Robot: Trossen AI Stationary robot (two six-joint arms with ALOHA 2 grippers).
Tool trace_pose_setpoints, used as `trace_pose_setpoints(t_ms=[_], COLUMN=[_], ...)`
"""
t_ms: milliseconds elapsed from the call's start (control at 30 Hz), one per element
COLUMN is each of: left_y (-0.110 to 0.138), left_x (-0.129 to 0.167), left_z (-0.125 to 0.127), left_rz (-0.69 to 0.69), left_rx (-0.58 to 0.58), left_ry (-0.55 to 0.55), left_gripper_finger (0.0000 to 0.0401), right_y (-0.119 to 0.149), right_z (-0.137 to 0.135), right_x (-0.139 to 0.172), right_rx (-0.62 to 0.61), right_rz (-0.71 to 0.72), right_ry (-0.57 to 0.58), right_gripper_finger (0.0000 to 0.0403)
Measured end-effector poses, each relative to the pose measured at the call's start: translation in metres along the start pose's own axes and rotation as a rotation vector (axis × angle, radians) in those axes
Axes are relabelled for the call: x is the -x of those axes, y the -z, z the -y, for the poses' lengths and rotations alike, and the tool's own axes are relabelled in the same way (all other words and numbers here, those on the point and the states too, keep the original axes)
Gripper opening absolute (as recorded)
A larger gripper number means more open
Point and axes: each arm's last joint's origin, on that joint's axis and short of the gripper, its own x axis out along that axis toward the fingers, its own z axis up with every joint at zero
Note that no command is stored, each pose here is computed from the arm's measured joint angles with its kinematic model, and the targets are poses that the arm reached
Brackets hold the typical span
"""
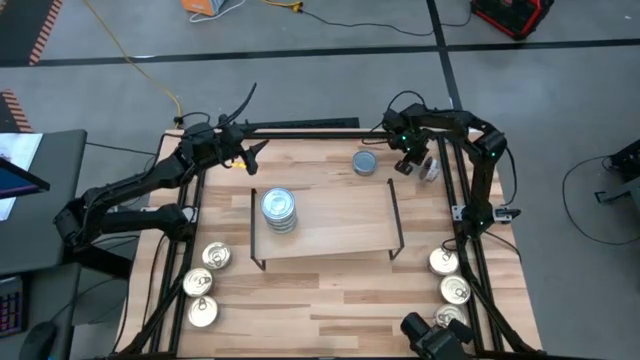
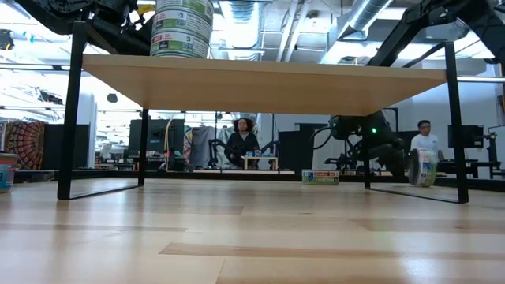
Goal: Stack canned seafood by type on shelf
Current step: Stack the green tuna can on top of the green tuna can on the shelf
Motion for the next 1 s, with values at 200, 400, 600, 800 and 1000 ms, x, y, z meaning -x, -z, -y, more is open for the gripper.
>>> trace_pose_setpoints(t_ms=[200,400,600,800,1000], left_y=[0.000,0.001,0.001,0.001,0.001], left_x=[0.000,0.000,0.000,0.000,0.000], left_z=[0.000,0.000,0.001,0.001,0.001], left_rz=[0.001,-0.008,-0.009,-0.005,-0.002], left_rx=[0.005,0.011,0.017,0.019,0.018], left_ry=[-0.001,0.001,0.019,0.029,0.029], left_gripper_finger=[0.0223,0.0223,0.0223,0.0223,0.0223], right_y=[-0.006,-0.001,0.026,0.060,0.085], right_z=[0.005,0.002,0.007,0.012,0.006], right_x=[0.023,0.063,0.088,0.103,0.104], right_rx=[-0.057,-0.101,-0.222,-0.411,-0.583], right_rz=[0.065,0.207,0.257,0.270,0.245], right_ry=[0.018,0.049,0.063,0.041,0.019], right_gripper_finger=[0.0031,0.0071,0.0132,0.0248,0.0343])
